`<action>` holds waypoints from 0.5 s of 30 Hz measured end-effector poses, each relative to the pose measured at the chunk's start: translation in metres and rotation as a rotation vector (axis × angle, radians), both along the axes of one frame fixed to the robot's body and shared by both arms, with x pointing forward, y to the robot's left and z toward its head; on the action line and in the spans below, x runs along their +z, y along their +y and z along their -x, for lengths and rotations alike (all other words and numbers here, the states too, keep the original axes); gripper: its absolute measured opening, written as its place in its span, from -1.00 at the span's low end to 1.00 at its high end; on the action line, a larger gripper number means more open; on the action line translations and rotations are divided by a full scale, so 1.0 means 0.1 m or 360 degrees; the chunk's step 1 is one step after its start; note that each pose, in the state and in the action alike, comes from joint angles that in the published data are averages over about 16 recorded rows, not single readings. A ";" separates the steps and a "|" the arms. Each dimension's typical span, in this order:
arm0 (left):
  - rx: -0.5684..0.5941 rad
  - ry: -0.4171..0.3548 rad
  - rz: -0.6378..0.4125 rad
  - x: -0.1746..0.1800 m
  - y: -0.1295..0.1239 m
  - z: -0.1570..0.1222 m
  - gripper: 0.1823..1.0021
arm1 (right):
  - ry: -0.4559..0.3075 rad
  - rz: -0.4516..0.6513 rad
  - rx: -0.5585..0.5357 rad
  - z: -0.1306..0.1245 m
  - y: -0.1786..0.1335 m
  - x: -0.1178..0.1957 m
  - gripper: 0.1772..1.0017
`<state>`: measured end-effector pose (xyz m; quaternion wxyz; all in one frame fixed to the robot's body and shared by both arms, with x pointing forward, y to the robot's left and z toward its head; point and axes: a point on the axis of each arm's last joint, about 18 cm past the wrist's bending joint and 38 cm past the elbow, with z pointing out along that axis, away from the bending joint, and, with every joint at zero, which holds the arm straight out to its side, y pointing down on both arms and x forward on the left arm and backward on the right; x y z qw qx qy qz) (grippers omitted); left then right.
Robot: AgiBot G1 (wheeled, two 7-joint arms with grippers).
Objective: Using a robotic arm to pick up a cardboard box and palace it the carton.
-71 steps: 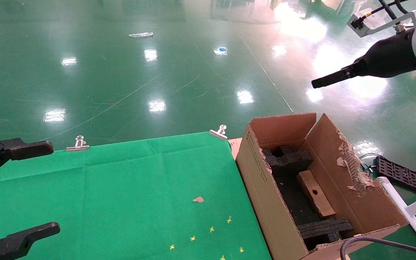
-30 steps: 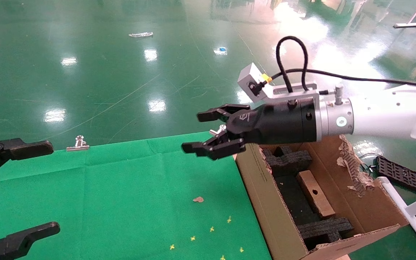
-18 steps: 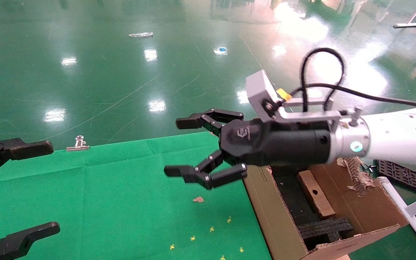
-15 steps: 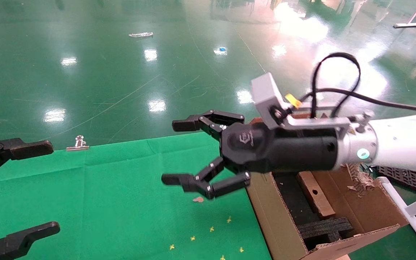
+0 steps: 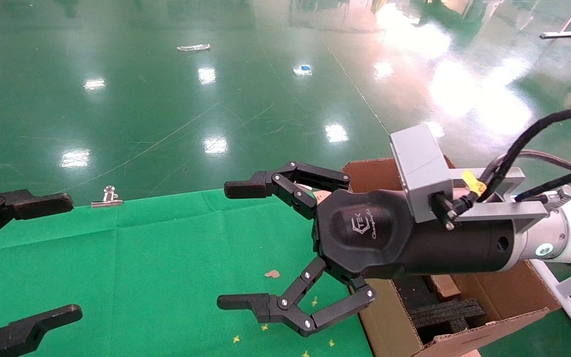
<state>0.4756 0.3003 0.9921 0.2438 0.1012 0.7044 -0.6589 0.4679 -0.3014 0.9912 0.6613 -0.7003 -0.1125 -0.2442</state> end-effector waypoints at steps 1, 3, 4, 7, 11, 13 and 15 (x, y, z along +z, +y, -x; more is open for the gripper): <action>0.0000 0.0000 0.0000 0.00 0.00 0.00 1.00 | -0.0001 0.0000 0.0001 0.00 0.00 0.00 1.00; 0.0000 0.0000 0.0000 0.00 0.00 0.00 1.00 | -0.0005 -0.0001 0.0005 0.01 0.00 0.00 1.00; 0.0000 0.0000 0.0000 0.00 0.00 0.00 1.00 | -0.0003 -0.0001 0.0004 0.01 0.00 0.00 1.00; 0.0000 0.0000 0.0000 0.00 0.00 0.00 1.00 | 0.0003 0.0000 -0.0002 -0.01 0.00 0.00 1.00; 0.0000 0.0000 0.0000 0.00 0.00 0.00 1.00 | 0.0010 0.0002 -0.0010 -0.03 0.00 0.00 1.00; 0.0000 0.0000 0.0000 0.00 0.00 0.00 1.00 | 0.0013 0.0003 -0.0012 -0.03 0.00 0.00 1.00; 0.0000 0.0000 0.0000 0.00 0.00 0.00 1.00 | 0.0015 0.0003 -0.0015 -0.04 -0.01 0.01 1.00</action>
